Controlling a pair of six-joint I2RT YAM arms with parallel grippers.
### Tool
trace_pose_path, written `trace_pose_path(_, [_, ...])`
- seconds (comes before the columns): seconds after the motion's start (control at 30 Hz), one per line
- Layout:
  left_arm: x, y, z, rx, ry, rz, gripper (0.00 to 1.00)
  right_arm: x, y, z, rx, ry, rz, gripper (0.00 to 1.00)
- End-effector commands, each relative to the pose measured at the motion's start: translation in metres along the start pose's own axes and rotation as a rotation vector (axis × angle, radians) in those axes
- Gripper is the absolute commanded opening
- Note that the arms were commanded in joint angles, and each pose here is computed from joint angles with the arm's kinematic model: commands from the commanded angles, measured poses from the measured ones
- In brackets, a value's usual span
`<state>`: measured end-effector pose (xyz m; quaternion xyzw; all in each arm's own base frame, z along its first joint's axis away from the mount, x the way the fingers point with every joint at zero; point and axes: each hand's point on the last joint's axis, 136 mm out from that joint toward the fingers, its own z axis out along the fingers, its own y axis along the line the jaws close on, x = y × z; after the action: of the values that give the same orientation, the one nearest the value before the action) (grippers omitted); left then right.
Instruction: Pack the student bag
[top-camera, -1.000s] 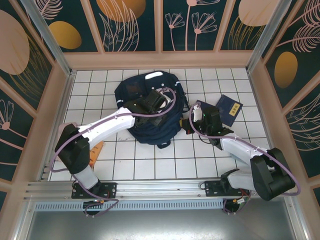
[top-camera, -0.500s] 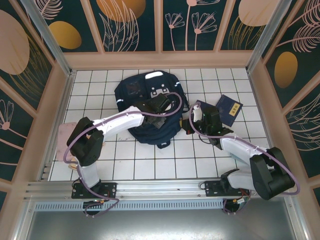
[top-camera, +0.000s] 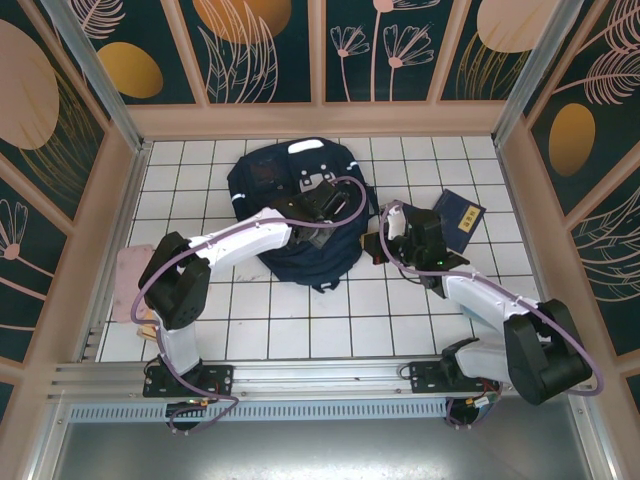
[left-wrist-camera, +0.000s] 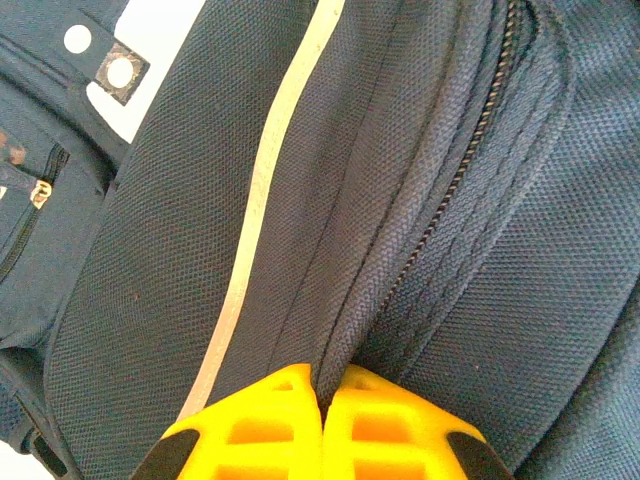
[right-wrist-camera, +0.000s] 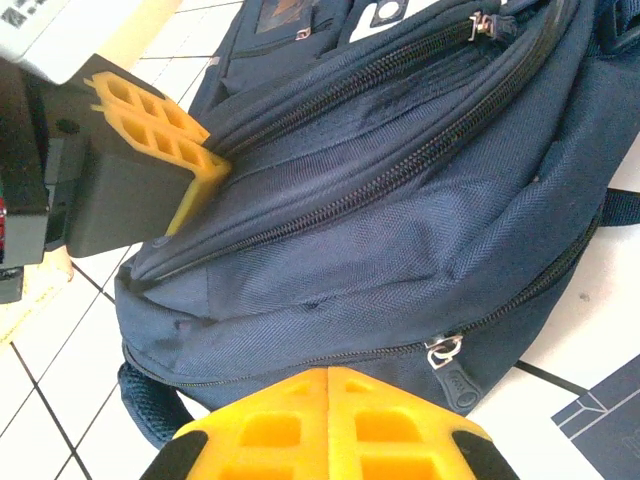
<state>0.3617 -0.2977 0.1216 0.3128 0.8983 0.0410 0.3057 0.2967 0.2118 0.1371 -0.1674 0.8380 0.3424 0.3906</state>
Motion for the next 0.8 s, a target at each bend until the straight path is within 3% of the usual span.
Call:
trace_pose_path(0.0, [-0.034, 0.027, -0.028, -0.074, -0.127, -0.095, 0.0, -0.009, 0.001, -0.002, 0.011, -0.003, -0.018, 0.14])
trace_pose_path(0.13, [-0.035, 0.037, -0.043, -0.097, -0.154, -0.106, 0.0, -0.005, -0.002, 0.005, -0.009, 0.05, -0.011, 0.38])
trace_pose_path(0.23, [-0.038, 0.046, -0.054, -0.132, -0.176, -0.122, 0.0, 0.0, -0.011, 0.011, -0.017, 0.092, 0.007, 0.44])
trace_pose_path(0.6, [-0.044, 0.066, -0.081, -0.193, -0.231, -0.146, 0.0, -0.012, -0.001, 0.033, -0.157, 0.122, -0.084, 0.5])
trace_pose_path(0.77, [-0.044, 0.066, -0.084, -0.19, -0.236, -0.143, 0.0, -0.01, -0.002, 0.041, -0.191, 0.164, -0.106, 0.37])
